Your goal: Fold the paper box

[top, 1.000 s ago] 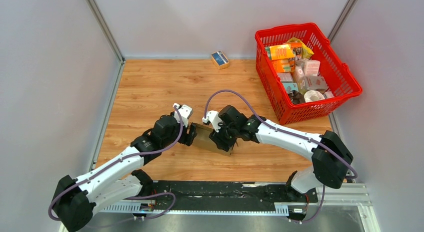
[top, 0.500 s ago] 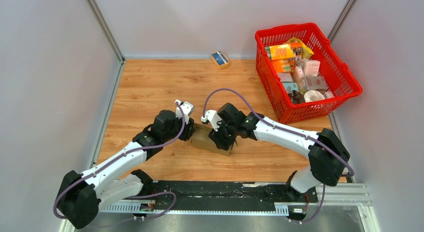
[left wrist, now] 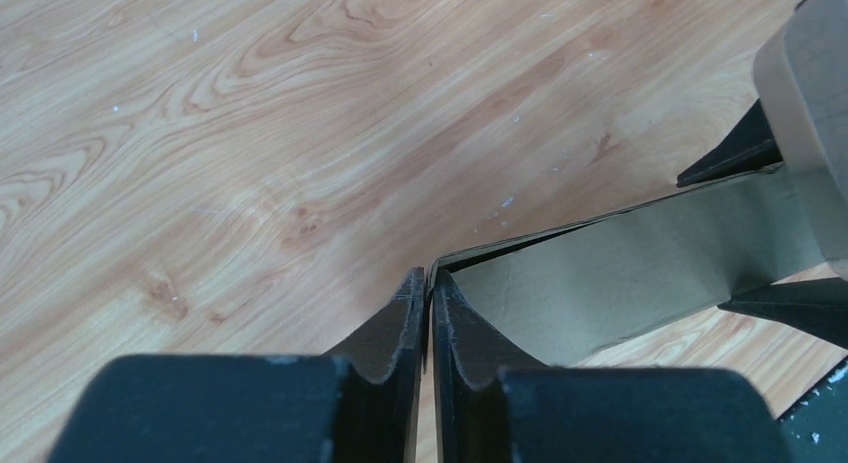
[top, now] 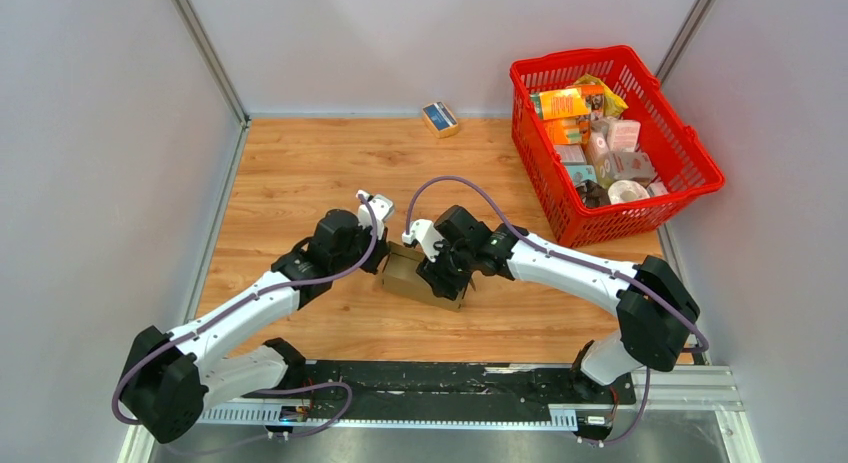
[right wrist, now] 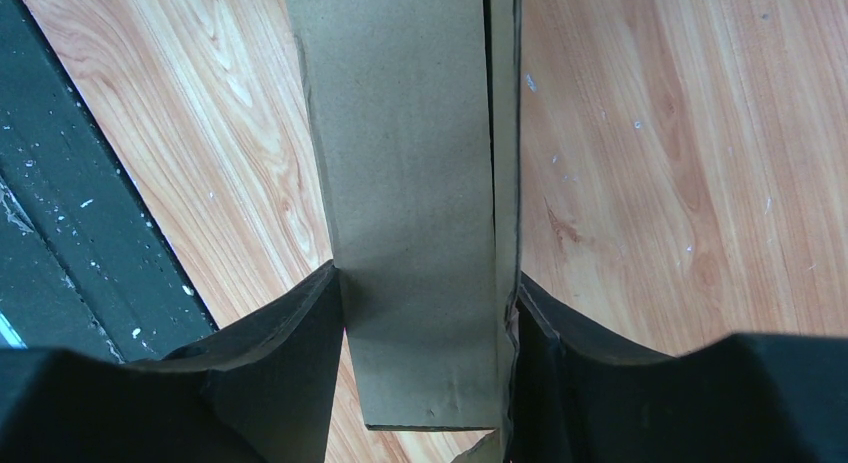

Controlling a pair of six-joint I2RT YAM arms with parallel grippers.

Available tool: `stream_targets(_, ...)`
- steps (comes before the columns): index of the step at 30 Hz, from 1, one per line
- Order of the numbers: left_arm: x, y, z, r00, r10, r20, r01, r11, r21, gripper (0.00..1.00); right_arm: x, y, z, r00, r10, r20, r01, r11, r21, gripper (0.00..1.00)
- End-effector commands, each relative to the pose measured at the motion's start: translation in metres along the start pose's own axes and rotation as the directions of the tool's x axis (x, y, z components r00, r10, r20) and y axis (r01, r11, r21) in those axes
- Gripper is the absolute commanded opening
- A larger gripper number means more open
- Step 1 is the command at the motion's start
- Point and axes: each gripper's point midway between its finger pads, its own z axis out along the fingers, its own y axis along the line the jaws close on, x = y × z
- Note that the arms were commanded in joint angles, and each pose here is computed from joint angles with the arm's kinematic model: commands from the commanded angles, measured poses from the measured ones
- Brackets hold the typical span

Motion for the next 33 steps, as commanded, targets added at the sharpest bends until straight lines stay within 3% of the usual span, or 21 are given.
stream_targets(1,-0.028,-0.007,-0.003,0.998,-0.004,0.057,0.003,1.000,0.031,0.09,0.009,0.001,0.001,0.999,-0.002,-0.053,0.002,1.000,-0.003,0.47)
stream_targets(2,-0.028,-0.006,-0.004,0.999,-0.015,0.051,0.013,0.999,0.029,0.03,0.010,0.000,0.003,0.998,0.001,-0.058,-0.001,1.000,-0.003,0.47)
stream_targets(5,-0.030,-0.014,-0.010,0.997,-0.062,0.037,0.060,0.997,0.055,0.01,0.010,0.000,0.007,0.998,0.004,-0.065,-0.004,1.000,-0.003,0.47)
stream_targets(16,-0.019,-0.018,-0.010,0.935,-0.353,-0.019,0.353,0.936,-0.004,0.00,-0.001,-0.023,0.014,0.998,0.053,-0.025,-0.049,0.990,0.136,0.51)
stream_targets(25,-0.005,-0.015,-0.015,0.935,-0.352,0.037,0.354,0.934,-0.045,0.00,-0.010,-0.027,0.012,0.998,0.066,0.008,-0.067,0.984,0.166,0.55)
stream_targets(33,0.024,-0.014,-0.010,0.935,-0.354,0.020,0.354,0.933,-0.066,0.00,-0.013,-0.022,0.010,0.996,0.087,0.031,-0.091,0.985,0.148,0.57)
